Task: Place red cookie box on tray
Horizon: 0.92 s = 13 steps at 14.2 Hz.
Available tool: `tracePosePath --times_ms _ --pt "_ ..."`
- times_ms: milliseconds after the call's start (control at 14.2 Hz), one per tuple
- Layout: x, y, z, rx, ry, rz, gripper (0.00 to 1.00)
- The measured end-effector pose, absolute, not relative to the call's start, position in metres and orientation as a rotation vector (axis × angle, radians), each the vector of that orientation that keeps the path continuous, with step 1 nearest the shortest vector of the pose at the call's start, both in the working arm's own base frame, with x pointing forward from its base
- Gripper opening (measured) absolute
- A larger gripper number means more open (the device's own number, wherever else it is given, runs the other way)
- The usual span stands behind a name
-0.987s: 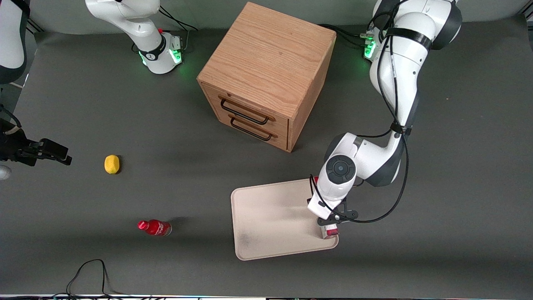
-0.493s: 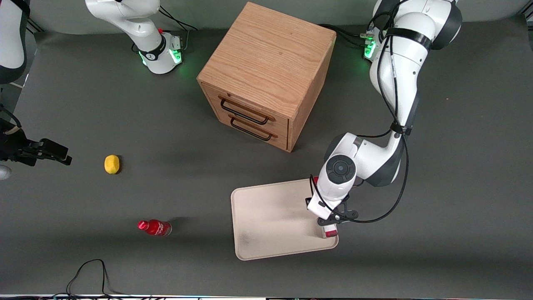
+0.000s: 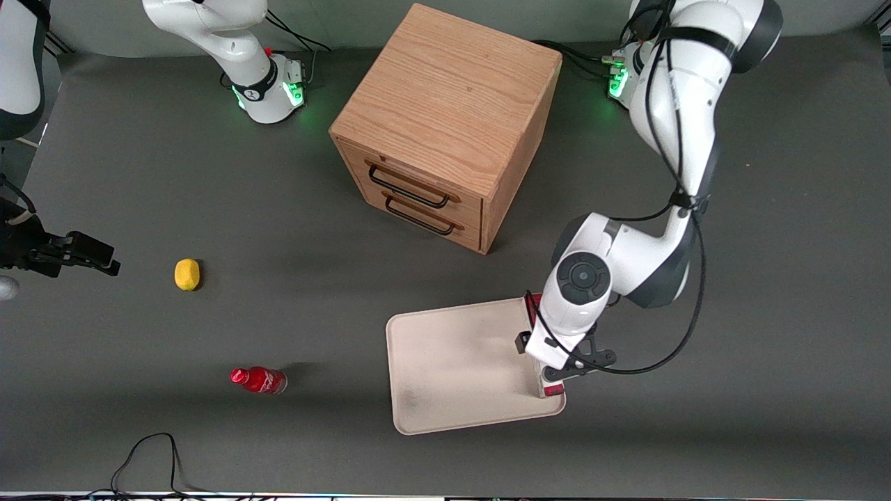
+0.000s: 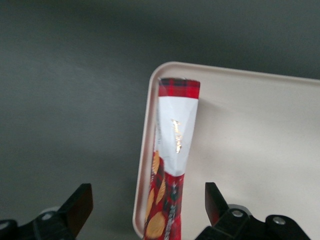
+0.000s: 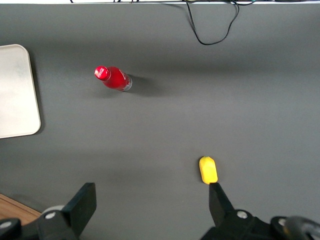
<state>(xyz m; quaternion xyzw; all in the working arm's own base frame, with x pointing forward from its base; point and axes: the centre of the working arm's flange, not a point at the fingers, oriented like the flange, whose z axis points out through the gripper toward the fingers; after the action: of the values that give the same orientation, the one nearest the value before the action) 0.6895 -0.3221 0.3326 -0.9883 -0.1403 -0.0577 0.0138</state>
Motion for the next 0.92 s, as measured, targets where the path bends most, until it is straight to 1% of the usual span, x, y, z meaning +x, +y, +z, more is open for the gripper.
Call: tracePosePath --times_ms 141,282,493,705,916 --pt "0.689 -0.297 0.391 -3.059 -0.491 -0.189 1.0" --pt "0.683 -0.266 0.447 -3.034 -0.537 -0.179 1.0" --pt "0.665 -0.227 0.515 -3.022 -0.467 -0.157 1.0" --pt "0.645 -0.187 0.565 -3.046 -0.334 -0.16 1.0" --pt "0.626 -0.146 0.596 -3.06 -0.224 -0.178 1.0"
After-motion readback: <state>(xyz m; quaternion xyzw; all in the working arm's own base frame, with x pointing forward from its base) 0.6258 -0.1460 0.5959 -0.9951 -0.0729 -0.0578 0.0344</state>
